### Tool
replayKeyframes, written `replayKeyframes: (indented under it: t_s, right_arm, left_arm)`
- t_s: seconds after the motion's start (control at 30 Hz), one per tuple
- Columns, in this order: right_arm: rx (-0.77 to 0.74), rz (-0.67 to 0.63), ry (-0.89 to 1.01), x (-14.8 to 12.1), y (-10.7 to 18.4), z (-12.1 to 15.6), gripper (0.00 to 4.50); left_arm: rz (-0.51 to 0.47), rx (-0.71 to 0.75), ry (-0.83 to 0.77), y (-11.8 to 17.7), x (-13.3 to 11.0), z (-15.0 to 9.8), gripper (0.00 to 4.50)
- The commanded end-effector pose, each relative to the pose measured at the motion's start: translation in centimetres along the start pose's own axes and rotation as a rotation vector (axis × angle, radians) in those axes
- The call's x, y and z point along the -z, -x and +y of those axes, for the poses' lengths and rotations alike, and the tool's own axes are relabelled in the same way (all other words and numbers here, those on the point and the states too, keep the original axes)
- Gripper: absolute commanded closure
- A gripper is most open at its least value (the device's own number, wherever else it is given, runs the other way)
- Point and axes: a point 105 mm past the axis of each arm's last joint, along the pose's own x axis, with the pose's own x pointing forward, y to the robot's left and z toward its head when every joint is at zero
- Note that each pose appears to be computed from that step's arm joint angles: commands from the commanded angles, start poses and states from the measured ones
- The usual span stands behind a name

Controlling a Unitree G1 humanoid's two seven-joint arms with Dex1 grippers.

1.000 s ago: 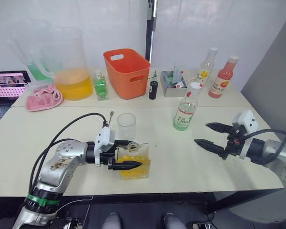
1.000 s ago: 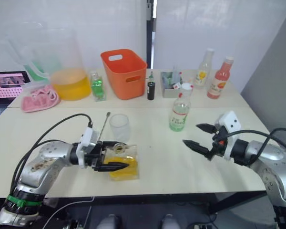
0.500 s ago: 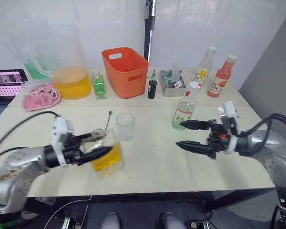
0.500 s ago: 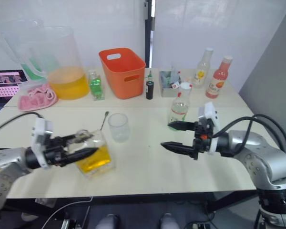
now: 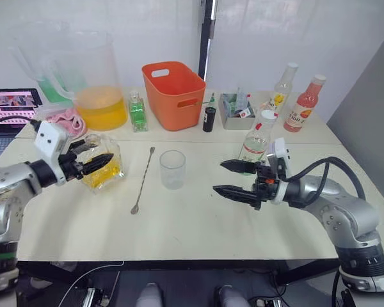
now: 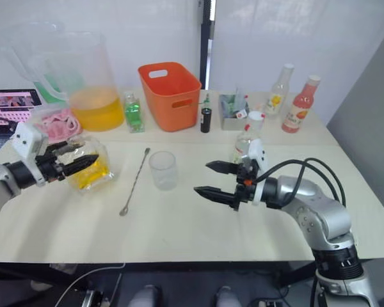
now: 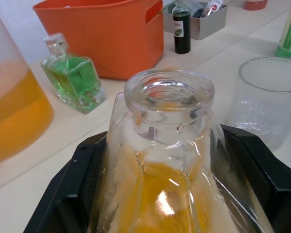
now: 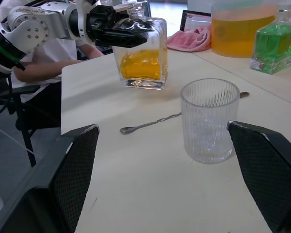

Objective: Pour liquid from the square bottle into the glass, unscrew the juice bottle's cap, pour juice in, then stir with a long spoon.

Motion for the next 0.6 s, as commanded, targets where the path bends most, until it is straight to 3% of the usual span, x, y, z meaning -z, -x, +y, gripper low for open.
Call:
replayKeyframes:
  t_s: [0.03, 0.17, 0.37, 0.6]
  right_arm:
    - [0.042, -0.036, 0.058, -1.2, 0.0, 0.1, 0.03]
    - [0.072, -0.046, 0.063, -1.2, -0.1, 0.1, 0.03]
    - [0.117, -0.025, 0.075, -0.6, 0.2, 0.5, 0.03]
    - [0.184, -0.035, 0.097, -0.8, 0.5, 0.2, 0.03]
  left_arm:
    - [-0.088, -0.030, -0.154, -1.9, -3.4, 0.3, 1.69]
    - [-0.115, -0.004, -0.219, -4.3, -4.8, -0.1, 1.69]
    - [-0.078, 0.046, -0.398, -7.7, -5.5, -1.9, 1.69]
    - [-0.149, -0.043, -0.562, -9.7, -6.6, -1.9, 1.69]
